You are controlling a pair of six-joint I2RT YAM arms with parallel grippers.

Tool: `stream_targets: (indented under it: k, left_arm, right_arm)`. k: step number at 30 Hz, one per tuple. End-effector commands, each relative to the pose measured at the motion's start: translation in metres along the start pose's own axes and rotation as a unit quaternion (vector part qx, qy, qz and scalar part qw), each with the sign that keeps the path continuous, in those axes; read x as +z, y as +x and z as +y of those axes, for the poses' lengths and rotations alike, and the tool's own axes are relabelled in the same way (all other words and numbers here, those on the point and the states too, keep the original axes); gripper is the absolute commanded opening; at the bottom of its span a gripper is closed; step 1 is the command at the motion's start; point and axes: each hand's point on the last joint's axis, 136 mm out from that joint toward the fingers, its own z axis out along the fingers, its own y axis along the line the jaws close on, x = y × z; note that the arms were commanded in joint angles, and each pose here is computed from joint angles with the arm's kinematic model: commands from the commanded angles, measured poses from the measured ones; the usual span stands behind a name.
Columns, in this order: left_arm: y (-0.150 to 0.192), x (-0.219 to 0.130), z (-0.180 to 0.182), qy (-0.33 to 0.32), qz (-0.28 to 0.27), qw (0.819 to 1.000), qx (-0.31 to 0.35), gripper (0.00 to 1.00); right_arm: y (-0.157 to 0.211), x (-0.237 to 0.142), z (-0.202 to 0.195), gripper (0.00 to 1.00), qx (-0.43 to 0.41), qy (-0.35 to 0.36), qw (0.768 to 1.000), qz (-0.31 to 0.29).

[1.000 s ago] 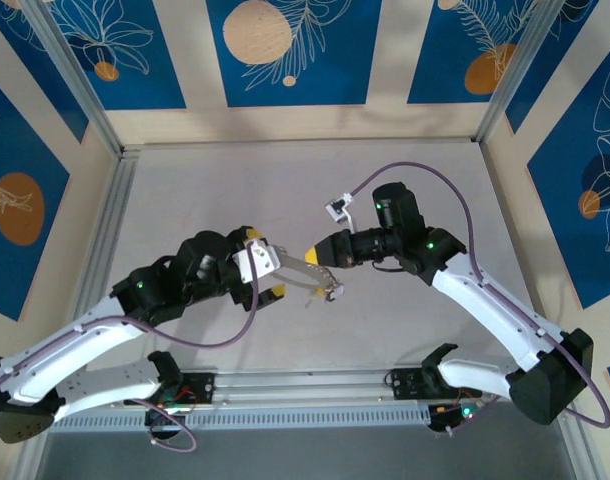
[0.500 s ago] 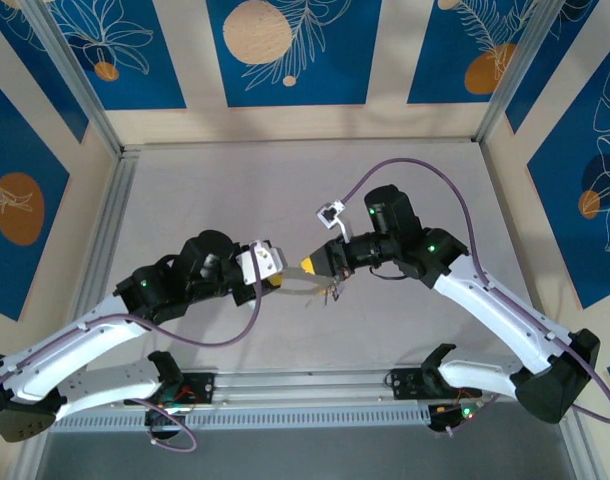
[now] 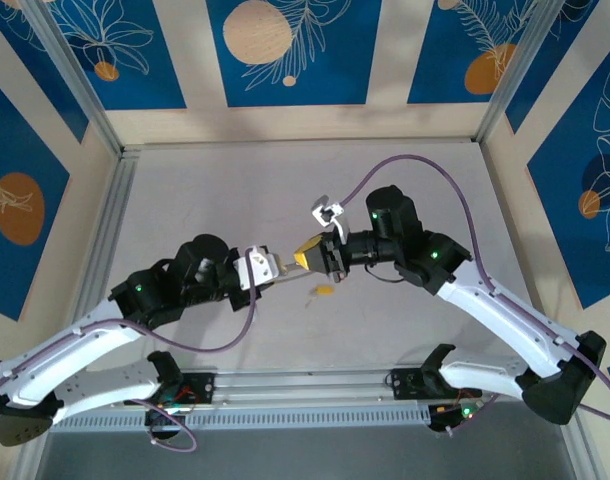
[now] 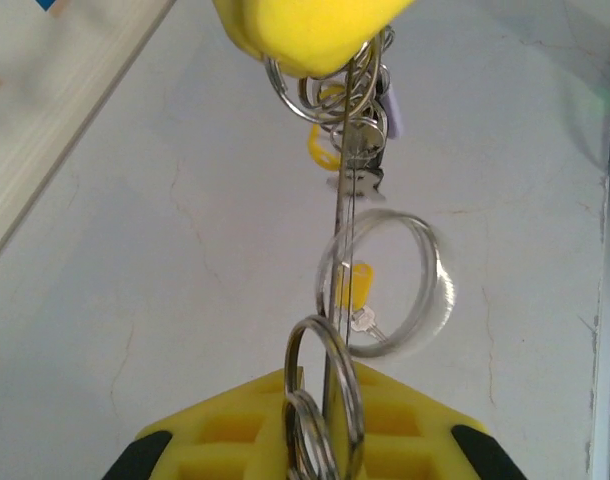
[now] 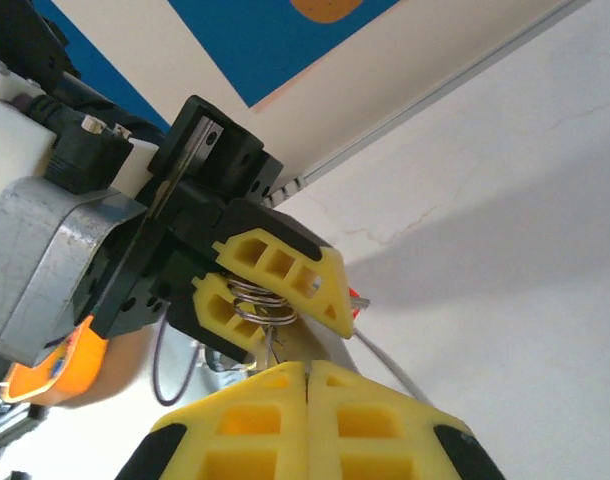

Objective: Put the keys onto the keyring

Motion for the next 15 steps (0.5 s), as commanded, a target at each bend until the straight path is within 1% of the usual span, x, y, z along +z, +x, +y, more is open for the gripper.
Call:
stream_targets:
  k: [1, 7, 11, 15]
  left_arm:
    - [0.002, -0.004, 0.013, -0.033, 0.002, 0.999, -0.03, 0.0]
    - [0.006, -0.01, 0.03, -0.082, 0.018, 0.995, -0.045, 0.0]
    - [0.007, -0.014, 0.039, -0.104, 0.025, 0.993, -0.043, 0.0]
    - [0.006, -0.019, 0.043, -0.119, 0.021, 0.992, -0.042, 0.0]
  right_arm:
    - [-0.021, -0.006, 0.021, 0.0, -0.099, 0.021, 0.994, -0.042]
    - [-0.006, 0.005, 0.023, 0.0, -0.171, 0.069, 0.983, -0.009]
    - [0.005, 0.011, 0.018, 0.0, -0.18, 0.085, 0.98, 0.026]
    - [0.013, 0.013, 0.009, 0.0, -0.174, 0.106, 0.978, 0.042]
